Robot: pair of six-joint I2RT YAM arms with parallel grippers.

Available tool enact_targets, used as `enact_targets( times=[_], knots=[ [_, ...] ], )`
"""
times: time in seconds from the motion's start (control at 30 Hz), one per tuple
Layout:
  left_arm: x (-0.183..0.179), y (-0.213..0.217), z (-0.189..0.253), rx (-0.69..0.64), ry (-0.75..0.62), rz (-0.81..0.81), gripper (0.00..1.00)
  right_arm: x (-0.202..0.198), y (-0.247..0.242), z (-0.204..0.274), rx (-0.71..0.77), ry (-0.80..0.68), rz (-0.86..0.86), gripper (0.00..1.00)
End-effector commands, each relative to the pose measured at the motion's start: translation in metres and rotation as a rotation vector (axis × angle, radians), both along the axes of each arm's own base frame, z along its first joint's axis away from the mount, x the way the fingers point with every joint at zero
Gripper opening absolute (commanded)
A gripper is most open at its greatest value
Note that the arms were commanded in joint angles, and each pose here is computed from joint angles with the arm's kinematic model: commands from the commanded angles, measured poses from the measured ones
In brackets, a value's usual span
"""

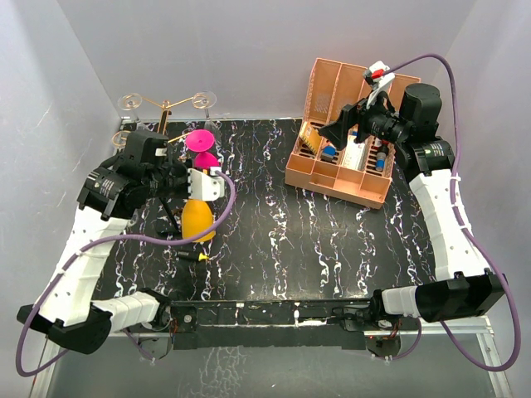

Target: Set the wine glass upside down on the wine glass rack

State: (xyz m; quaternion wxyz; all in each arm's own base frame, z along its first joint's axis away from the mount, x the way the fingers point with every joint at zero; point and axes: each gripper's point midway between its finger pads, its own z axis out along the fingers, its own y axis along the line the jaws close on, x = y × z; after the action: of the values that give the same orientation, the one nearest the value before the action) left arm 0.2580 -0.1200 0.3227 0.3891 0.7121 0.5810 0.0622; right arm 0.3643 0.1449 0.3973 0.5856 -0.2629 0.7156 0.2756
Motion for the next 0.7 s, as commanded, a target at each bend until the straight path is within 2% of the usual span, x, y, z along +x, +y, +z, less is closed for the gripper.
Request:
enact_targets(
  times=[0.0, 0.43, 0.67],
  knots=[
    [-0.012, 0.003, 0.018, -0.024, -0.043, -0.013, 0.00, 0.001, 0.000, 0.016, 0.011, -0.068, 0.009, 0.94],
    [-0.023, 0.010, 0.027, -0.025, -0.059, -0.007, 0.00, 0.000, 0.000, 0.018, 0.012, -0.071, 0.008, 0.94],
    [-0.020, 0.018, 0.016, 0.018, -0.051, 0.022, 0.00, 0.000, 0.000, 0.018, 0.012, -0.069, 0.009, 0.94]
  ],
)
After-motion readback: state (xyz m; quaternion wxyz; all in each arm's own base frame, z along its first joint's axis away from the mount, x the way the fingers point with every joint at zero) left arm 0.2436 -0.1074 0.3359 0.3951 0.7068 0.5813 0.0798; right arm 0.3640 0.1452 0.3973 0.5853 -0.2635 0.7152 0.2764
